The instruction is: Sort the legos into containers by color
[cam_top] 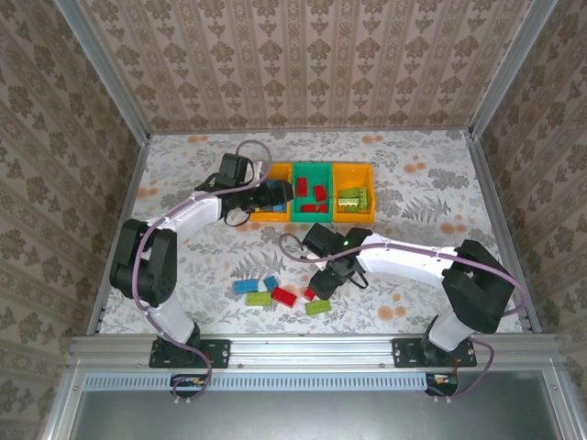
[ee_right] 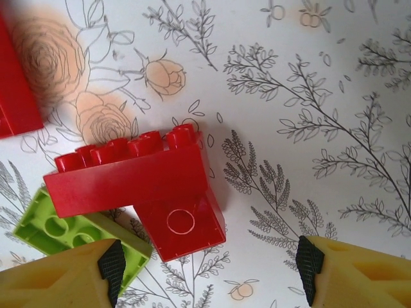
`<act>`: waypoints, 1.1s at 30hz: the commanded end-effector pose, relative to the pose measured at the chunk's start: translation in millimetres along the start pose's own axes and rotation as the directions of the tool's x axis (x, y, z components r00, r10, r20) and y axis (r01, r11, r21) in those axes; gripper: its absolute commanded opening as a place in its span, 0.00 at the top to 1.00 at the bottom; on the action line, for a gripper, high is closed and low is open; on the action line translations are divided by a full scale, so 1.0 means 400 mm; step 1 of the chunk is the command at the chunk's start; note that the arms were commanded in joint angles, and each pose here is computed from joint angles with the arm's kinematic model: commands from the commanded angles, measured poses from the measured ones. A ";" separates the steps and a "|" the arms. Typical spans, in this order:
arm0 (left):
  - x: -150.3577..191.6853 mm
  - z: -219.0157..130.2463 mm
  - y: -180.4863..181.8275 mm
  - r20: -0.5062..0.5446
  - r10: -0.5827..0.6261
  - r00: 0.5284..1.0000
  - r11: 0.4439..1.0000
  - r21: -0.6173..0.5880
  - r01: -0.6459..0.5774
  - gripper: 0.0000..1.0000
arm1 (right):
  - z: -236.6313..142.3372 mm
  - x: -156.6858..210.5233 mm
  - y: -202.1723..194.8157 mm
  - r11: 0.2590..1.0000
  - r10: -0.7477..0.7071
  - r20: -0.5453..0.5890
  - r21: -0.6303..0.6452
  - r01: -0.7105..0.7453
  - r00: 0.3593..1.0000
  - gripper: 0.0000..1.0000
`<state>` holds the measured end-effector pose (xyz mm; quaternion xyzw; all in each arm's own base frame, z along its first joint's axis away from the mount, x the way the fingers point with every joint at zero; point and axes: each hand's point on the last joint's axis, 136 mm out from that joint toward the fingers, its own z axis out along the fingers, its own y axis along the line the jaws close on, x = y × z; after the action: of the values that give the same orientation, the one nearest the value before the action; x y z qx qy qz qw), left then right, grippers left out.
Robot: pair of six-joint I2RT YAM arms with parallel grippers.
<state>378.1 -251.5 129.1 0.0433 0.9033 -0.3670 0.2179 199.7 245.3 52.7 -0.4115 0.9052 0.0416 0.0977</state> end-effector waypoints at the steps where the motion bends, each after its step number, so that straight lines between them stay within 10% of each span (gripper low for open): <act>1: -0.024 -0.040 -0.008 0.051 0.030 0.998 1.000 0.007 -0.031 0.00 | 0.012 0.024 0.022 0.989 -0.143 -0.079 -0.050 0.139 0.987 0.28; 16: -0.013 -0.074 0.044 0.079 0.002 0.997 0.999 -0.039 0.002 0.00 | 0.077 0.000 0.039 0.978 -0.193 -0.100 -0.096 0.184 0.976 0.35; 33: 0.011 -0.076 0.078 0.074 -0.027 0.997 0.998 -0.057 0.031 0.00 | 0.037 -0.086 -0.074 0.999 0.022 0.031 0.031 -0.023 0.999 0.75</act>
<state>370.5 -210.8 116.6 0.0029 0.9109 -0.3429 0.2292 224.2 249.7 22.7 -0.4350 0.8971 0.0356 0.0687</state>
